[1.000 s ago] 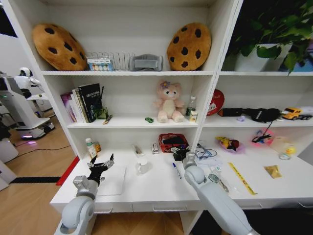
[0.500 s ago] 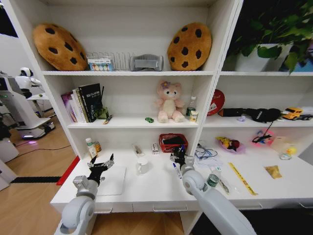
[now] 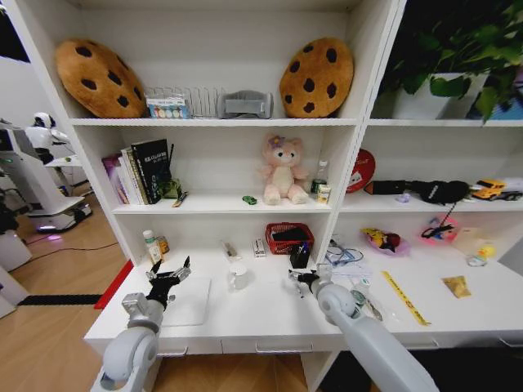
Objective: Organize the objects on the table.
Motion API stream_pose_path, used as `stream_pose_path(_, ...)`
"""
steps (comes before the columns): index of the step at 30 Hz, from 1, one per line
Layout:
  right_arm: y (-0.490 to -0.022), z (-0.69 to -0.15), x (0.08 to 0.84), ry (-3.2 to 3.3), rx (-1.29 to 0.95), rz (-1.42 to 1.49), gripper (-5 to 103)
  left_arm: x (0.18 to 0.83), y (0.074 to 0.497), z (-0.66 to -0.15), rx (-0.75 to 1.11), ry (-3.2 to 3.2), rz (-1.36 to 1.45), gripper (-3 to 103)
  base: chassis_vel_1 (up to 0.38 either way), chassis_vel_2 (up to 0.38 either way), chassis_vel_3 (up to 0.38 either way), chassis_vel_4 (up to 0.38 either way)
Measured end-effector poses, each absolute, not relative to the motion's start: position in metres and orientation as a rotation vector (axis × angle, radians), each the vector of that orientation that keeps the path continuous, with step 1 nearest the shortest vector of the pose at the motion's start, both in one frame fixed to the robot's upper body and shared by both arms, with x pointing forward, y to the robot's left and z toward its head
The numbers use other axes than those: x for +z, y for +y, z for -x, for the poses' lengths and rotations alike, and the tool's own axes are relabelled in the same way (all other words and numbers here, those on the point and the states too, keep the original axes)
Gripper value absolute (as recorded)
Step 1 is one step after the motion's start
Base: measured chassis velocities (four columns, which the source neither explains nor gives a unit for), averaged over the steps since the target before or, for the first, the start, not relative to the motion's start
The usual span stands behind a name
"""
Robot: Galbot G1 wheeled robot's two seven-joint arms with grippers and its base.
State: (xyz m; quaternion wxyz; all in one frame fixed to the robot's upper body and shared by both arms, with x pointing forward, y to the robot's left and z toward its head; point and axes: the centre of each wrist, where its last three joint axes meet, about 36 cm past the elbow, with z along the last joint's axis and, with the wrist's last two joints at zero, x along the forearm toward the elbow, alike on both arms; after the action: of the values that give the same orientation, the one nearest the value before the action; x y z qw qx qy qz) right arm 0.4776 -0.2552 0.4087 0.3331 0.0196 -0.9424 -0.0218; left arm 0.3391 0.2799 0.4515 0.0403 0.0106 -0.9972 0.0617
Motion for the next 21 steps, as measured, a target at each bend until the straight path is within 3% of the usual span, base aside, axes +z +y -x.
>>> stream_pose_path(5,-0.252,-0.484,0.407,-2.435,-0.092,-0.077,95,0.451,0.28,-0.339,0.189,-3.055,-0.033,100,0.0,0.0,0.0,0.0)
stream_pose_path(9,-0.245,-0.484,0.403,-2.418,-0.089,-0.106,85,0.451,0.28,-0.339,0.189,-3.055,-0.032,100,0.0,0.0,0.0,0.0)
stream_pose_path(21,-0.245,-0.491,0.401,-2.369,-0.097,-0.107,81,0.452,0.28,-0.339,0.189,-3.055,-0.033,100,0.0,0.0,0.0,0.0)
